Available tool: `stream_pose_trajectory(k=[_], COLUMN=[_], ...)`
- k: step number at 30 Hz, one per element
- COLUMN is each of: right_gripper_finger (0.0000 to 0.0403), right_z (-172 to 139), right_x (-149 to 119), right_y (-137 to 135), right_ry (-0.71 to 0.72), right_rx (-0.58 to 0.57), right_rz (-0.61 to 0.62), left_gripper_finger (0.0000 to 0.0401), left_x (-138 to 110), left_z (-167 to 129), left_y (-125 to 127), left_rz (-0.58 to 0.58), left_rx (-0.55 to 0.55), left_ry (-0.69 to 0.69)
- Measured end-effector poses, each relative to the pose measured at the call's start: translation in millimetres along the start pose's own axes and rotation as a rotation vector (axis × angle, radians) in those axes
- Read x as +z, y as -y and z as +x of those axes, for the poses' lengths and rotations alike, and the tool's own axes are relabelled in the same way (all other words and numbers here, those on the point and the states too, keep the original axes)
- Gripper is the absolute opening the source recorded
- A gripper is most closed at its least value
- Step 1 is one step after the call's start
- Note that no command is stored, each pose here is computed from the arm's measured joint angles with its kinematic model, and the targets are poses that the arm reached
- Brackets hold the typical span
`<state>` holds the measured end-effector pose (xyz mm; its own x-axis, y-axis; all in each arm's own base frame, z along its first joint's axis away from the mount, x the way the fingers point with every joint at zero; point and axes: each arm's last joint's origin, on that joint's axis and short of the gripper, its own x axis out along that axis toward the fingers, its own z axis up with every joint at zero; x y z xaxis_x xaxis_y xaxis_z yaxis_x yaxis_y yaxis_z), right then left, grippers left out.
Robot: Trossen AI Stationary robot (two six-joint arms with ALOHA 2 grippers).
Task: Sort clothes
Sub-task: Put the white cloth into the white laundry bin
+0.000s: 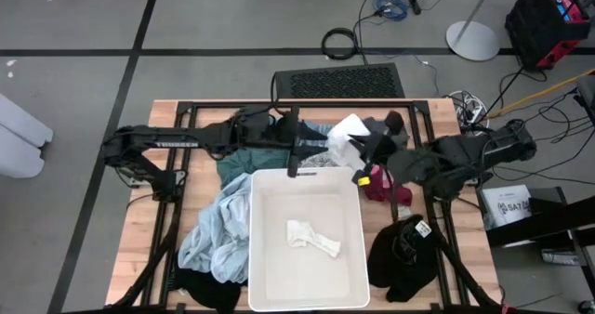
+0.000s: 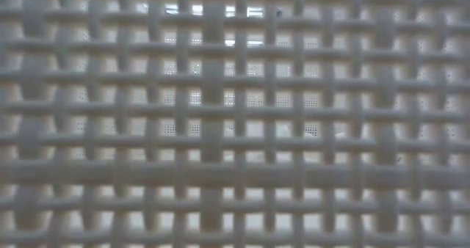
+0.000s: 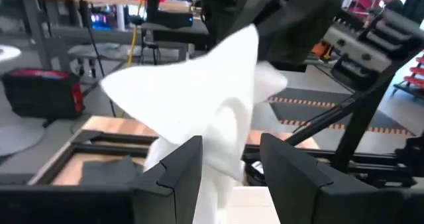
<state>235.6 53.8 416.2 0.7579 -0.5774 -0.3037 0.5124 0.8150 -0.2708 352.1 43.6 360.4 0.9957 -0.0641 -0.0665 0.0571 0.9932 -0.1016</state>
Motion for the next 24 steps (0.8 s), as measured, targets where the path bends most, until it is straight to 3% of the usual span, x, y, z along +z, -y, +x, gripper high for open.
stream_pose_trajectory(k=[7,12,24], right_gripper_finger=[0.0000,0.0000,0.0000], right_z=[14,23,30], right_x=[3,4,8], right_y=[4,-4,-13], right_ry=[-0.007,-0.008,0.028], right_rx=[0.049,0.122,0.163], right_rz=[0.002,0.009,0.003], left_gripper_finger=[0.0162,0.0162,0.0162], left_x=[0,0,-3], left_z=[0,0,0], left_y=[4,1,-1], left_rz=[0.019,0.028,0.034], left_rx=[-0.118,0.006,0.050], left_ry=[-0.008,-0.002,-0.037])
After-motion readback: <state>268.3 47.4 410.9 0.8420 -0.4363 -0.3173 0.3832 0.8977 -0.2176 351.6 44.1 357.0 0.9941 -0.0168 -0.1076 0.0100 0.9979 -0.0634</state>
